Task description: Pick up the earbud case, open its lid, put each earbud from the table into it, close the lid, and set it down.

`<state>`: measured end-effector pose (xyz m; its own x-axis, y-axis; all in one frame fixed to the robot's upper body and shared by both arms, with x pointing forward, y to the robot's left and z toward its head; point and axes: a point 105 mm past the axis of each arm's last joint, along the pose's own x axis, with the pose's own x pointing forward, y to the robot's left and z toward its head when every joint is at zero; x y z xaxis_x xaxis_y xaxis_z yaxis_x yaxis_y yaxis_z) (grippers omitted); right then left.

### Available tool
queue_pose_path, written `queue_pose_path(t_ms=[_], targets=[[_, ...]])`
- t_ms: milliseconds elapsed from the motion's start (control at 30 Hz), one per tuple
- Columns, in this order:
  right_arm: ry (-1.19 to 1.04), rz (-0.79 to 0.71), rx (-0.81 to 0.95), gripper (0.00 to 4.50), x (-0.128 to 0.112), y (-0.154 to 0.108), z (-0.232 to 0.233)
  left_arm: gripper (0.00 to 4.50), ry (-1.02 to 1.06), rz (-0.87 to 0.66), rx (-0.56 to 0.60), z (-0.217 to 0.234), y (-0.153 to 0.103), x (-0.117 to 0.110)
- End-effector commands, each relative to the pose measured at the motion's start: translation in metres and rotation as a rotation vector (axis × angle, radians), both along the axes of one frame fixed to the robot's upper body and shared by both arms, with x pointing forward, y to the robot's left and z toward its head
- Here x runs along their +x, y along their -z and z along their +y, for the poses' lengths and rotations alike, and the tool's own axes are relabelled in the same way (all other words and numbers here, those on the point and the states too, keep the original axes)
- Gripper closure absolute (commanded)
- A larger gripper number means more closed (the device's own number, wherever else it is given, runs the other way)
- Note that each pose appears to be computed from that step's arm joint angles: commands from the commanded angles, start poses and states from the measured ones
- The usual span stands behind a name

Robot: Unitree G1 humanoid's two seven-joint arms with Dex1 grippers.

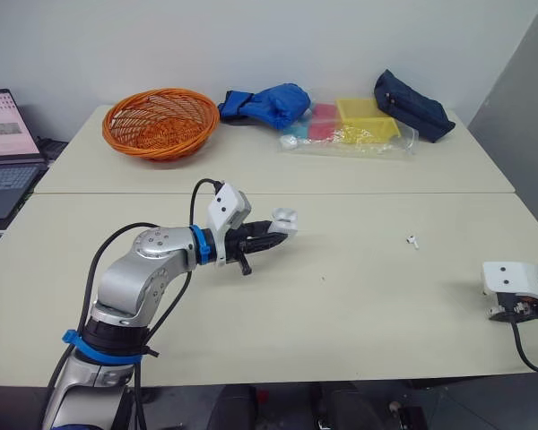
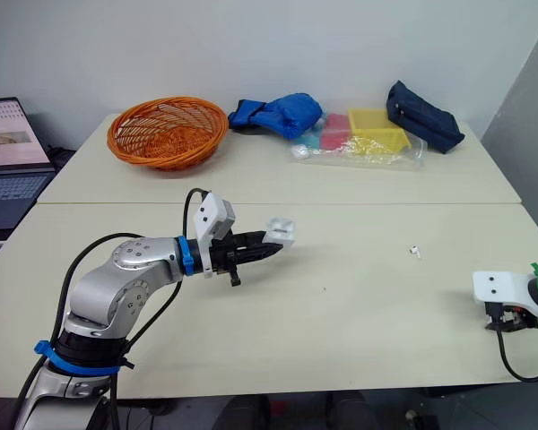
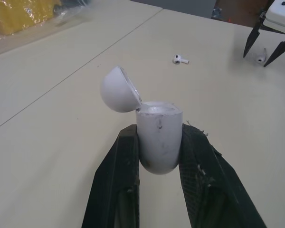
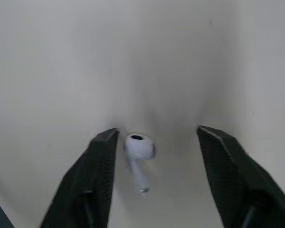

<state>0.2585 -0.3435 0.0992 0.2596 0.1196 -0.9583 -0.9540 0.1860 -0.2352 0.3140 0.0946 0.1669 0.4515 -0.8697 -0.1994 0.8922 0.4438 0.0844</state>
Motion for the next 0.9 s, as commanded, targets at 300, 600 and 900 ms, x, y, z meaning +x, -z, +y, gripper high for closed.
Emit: queue_pose_path(t_ms=[300, 600, 900], targets=[[0.033, 0.043, -0.007, 0.03, -0.0132, -0.0026, -0.0061, 3.75, 0.039, -0.021, -0.008, -0.0059, -0.0074, -0.0040], [0.032, 0.020, -0.007, 1.30, -0.0102, -0.0029, -0.0069, 3.75, 0.040, -0.021, -0.004, -0.0062, -0.0060, -0.0060], [0.029, 0.021, -0.010, 1.99, -0.0102, -0.0014, -0.0078, 3.75, 0.035, -0.016, -0.003, -0.0053, -0.0054, -0.0067]])
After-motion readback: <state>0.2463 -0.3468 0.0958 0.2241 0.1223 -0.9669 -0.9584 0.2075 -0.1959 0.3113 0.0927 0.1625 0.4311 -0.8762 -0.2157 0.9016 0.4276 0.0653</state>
